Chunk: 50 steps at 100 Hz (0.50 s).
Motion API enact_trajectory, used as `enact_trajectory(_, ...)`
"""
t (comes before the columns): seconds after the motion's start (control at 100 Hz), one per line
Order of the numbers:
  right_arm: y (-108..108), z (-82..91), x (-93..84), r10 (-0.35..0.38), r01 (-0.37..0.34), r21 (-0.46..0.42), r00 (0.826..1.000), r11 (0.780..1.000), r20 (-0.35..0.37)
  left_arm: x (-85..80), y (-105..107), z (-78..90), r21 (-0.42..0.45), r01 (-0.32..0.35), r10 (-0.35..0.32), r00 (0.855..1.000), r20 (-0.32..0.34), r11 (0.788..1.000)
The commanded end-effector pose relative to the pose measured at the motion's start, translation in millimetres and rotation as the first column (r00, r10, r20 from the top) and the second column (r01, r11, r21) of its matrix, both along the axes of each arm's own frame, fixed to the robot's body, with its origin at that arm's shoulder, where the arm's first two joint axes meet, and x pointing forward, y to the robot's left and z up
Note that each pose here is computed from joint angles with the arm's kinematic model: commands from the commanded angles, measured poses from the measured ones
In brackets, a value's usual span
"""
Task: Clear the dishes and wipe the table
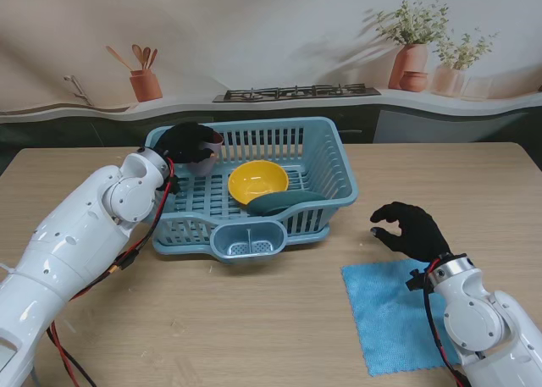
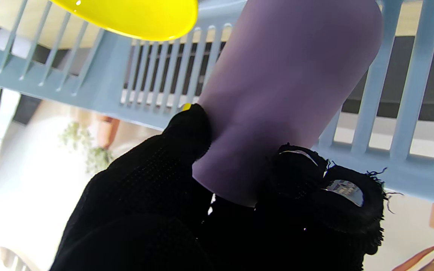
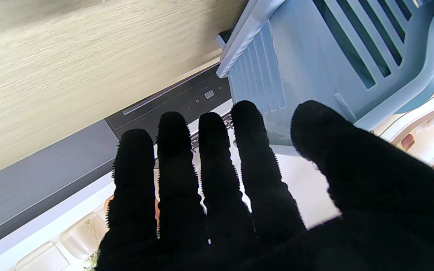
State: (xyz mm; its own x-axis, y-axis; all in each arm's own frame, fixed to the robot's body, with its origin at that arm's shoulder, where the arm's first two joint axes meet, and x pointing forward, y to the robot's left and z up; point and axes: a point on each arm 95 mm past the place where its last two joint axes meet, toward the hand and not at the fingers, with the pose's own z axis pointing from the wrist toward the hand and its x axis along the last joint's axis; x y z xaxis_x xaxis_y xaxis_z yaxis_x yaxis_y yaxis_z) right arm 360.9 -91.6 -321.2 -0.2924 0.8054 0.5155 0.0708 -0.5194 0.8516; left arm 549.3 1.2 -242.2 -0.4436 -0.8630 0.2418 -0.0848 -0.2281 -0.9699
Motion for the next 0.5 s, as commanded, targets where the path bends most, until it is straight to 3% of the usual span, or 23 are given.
enact_trajectory(0.0,1.7,-3.1,-2.0,0.006,-0.006,-0.003,1.000,1.000,-0.014,0.8,-4.0,-4.4,-0.009,-0.004,0.004,1.000,-0.018,1.000)
enact_trajectory(0.49,2.5,-4.2,-1.5,0.004,-0.004,-0.001,1.000,1.000,-0.017,4.0,-4.7,-10.2,-0.037,-0.035,0.034,0.999,-0.034,0.999)
